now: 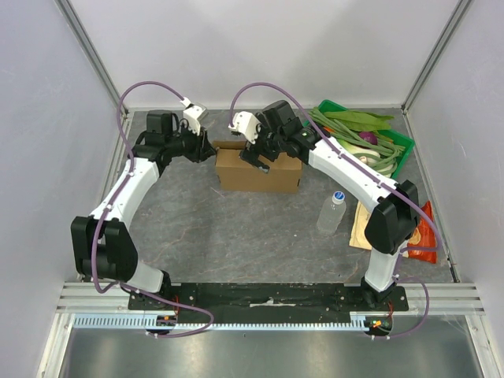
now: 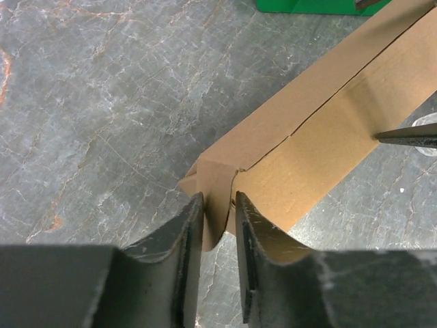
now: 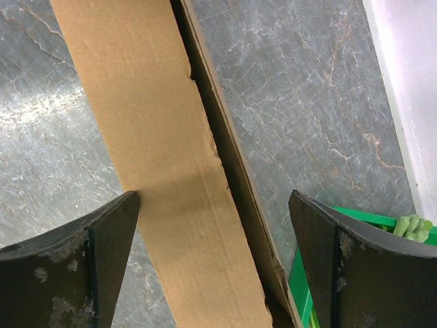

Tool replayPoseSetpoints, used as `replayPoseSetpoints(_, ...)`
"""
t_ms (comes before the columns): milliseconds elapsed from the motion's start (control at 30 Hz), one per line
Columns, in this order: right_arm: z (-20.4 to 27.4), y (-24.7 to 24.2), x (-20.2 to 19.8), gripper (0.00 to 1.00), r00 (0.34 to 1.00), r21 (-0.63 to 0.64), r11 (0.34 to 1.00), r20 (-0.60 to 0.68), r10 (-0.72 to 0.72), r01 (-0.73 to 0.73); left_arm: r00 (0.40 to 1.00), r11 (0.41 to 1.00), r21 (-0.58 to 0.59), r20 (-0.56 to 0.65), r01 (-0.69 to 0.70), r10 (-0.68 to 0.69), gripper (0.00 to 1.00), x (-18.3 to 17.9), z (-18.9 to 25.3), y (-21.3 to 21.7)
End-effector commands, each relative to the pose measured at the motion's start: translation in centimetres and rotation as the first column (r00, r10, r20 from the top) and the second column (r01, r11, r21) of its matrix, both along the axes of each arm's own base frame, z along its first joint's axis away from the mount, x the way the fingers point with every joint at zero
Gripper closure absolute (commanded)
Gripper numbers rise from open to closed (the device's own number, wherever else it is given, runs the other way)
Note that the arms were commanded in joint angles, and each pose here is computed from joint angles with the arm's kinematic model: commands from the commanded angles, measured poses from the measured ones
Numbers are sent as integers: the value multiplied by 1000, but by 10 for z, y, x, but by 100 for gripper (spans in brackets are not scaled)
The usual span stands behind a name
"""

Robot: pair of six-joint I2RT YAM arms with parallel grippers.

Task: Fold the paper box

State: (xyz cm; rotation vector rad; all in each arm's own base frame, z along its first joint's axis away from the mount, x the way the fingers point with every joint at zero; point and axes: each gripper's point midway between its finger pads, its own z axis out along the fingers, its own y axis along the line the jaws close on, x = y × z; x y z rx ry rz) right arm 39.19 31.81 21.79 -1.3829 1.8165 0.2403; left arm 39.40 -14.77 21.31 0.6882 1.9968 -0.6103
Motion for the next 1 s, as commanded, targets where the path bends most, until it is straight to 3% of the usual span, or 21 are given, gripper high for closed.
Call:
replayPoseSetpoints(0,19,-2,3,2,999,31,999,50,-11,10,1000,1000,6,22,1,-1,78,5,12,-4)
replayPoseSetpoints(200,12,-3,3,2,999,12,1000,42,-16,15,1000,998,-57,-18,-6,5,98,0,29,-13)
replayPoseSetpoints(433,3,-3,5,2,999,-24,999,40,-31,32,997,991,-125,-68,-40,31,98,-1,43,-19)
replayPoseSetpoints(833,-13,-4,26,2,991,-59,989,36,-131,133,984,986,-129,-156,-108,88,98,-4,10,-20)
replayPoseSetpoints(967,-17,-1,30,2,990,-57,989,27,-138,140,970,968,-195,-216,-158,115,98,-3,12,-26)
